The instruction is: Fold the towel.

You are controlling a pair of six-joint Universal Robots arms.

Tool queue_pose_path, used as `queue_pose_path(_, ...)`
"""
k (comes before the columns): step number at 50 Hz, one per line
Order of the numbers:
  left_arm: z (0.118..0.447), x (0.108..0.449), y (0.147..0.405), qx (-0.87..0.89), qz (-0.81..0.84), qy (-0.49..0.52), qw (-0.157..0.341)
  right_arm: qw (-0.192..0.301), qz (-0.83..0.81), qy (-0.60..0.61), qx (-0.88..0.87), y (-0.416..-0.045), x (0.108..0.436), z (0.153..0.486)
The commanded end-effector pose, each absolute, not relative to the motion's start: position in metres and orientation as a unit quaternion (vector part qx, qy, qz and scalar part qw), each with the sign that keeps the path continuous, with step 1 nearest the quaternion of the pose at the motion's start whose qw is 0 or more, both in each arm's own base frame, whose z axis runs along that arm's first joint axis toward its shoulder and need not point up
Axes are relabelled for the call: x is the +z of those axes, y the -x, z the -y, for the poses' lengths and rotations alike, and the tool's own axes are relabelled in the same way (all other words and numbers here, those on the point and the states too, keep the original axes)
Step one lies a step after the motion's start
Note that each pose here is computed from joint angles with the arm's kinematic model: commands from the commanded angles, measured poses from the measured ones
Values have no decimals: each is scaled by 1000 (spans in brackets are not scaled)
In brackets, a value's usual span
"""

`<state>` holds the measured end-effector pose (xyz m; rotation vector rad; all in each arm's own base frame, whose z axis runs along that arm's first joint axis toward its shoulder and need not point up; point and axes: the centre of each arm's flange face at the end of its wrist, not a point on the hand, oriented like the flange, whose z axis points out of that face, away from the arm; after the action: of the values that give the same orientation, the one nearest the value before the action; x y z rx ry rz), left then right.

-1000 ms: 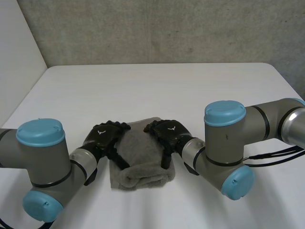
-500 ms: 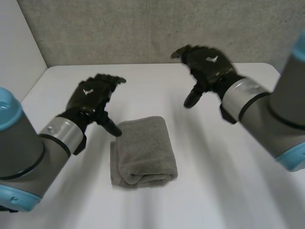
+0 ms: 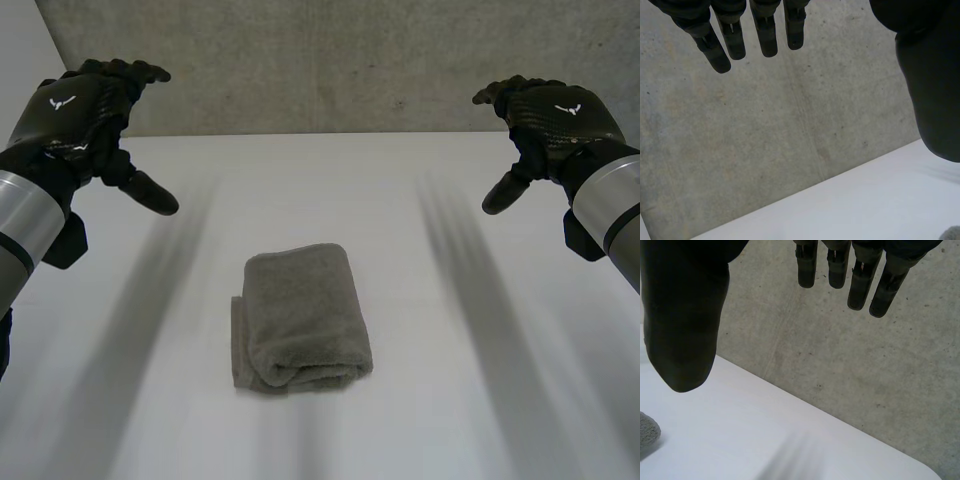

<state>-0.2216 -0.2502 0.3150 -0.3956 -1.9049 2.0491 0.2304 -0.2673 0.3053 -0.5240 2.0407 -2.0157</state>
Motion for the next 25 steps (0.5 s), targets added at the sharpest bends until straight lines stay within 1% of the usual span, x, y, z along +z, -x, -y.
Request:
queue_pose_path(1,250,315,222,716,666,138,159,114,-691,179,-691,-230,309,266)
queue_pose_path(22,250,310,224,709,672,140,161,113,-693,178,-690,-230,308,265)
queue_pose_path(25,250,304,225,703,678,140,166,116,-696,179,-685,-230,304,264)
